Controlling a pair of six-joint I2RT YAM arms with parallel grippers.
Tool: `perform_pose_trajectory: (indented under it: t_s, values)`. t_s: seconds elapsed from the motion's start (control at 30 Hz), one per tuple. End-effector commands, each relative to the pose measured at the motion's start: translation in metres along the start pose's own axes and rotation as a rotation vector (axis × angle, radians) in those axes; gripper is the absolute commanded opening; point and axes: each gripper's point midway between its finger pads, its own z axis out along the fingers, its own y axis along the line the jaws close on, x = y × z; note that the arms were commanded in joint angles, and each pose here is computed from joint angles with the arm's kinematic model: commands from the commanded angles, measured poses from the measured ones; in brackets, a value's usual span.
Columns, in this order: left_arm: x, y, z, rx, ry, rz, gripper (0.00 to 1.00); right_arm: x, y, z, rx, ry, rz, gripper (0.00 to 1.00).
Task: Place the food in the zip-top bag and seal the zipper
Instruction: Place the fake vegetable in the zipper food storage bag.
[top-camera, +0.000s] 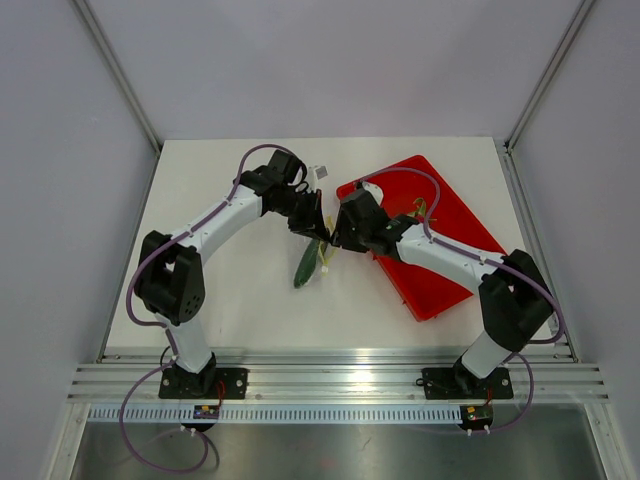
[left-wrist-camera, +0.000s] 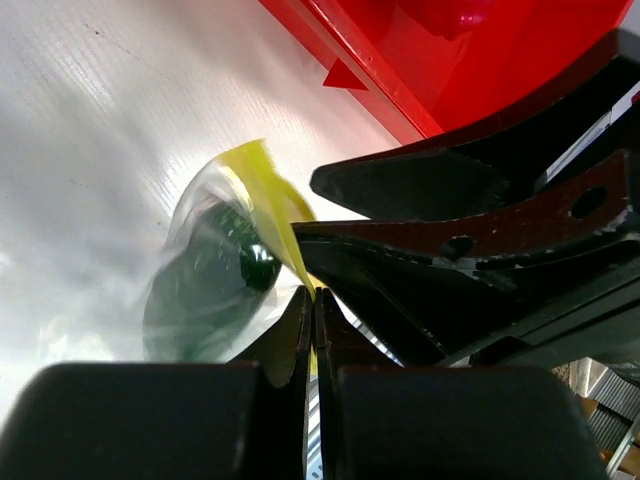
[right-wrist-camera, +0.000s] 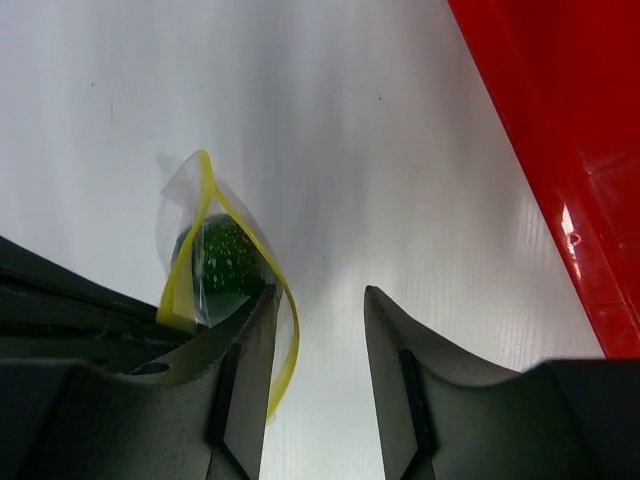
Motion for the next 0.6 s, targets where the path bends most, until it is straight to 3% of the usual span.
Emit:
perform_pose_trajectory:
  t_s: [0.0,0.23,0.57]
  values:
    - [-0.006,-0.016,-0.012,0.05,-0.041,0.047,0.0,-0.024,0.022,-0.029,-0.113,-0.089,0.044,0.48]
    - [-0.007,-0.017,-0.012,0.064,-0.038,0.043,0.0,-0.019,0.022,-0.036,-0.144,-0.091,0.076,0.48]
    - [-0.008,-0.029,-0.015,0.119,-0.037,0.057,0.0,-0.01,0.032,-0.008,-0.163,-0.038,0.062,0.47]
